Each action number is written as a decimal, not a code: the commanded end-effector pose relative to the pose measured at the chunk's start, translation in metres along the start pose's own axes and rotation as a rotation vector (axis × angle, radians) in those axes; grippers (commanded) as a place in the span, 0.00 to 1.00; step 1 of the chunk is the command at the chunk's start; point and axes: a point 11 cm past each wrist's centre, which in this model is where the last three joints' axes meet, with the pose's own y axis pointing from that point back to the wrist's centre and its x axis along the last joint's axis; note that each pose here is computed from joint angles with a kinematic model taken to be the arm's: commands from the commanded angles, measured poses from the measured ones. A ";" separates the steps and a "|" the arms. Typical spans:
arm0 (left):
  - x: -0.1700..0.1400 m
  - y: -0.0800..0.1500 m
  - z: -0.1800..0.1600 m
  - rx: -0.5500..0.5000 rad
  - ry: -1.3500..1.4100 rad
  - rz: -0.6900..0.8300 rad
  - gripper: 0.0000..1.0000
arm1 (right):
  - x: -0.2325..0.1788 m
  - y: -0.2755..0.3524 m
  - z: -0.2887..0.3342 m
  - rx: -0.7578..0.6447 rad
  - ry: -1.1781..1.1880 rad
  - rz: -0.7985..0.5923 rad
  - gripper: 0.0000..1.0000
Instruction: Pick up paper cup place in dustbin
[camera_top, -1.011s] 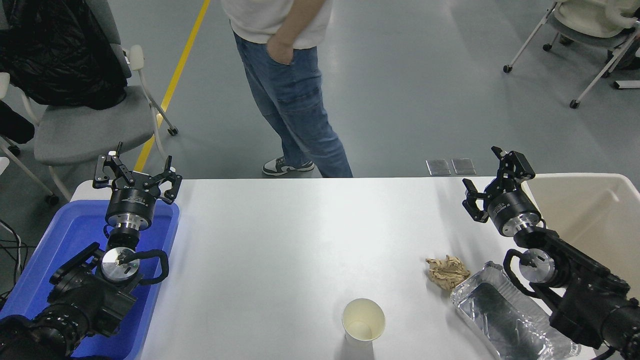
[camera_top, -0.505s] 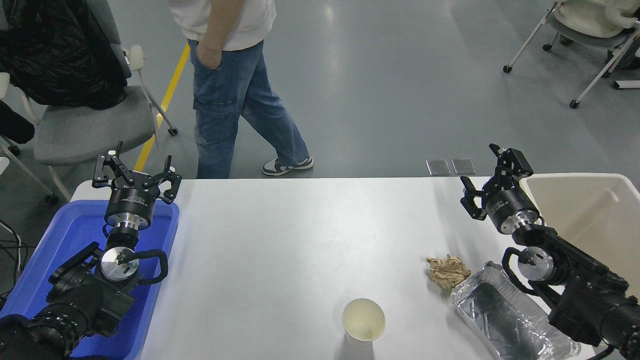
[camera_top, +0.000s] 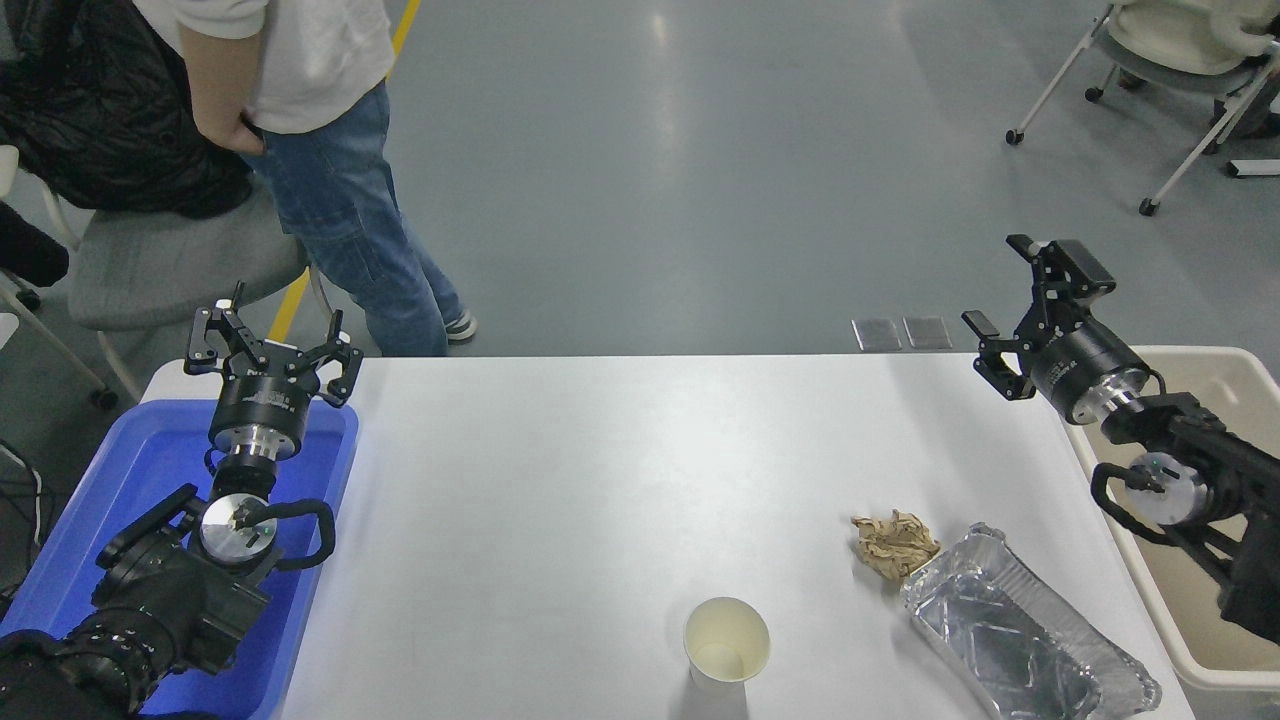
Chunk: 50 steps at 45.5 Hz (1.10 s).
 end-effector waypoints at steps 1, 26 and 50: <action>0.000 0.000 0.000 0.000 0.000 0.000 0.99 | 0.002 0.006 -0.046 -0.045 0.238 -0.101 1.00; 0.000 0.000 0.000 0.000 0.000 0.000 0.99 | -0.013 0.027 -0.083 -0.246 0.742 -0.325 1.00; 0.000 0.000 0.000 0.000 0.000 0.000 0.99 | -0.050 0.045 -0.140 -0.469 1.167 -0.595 1.00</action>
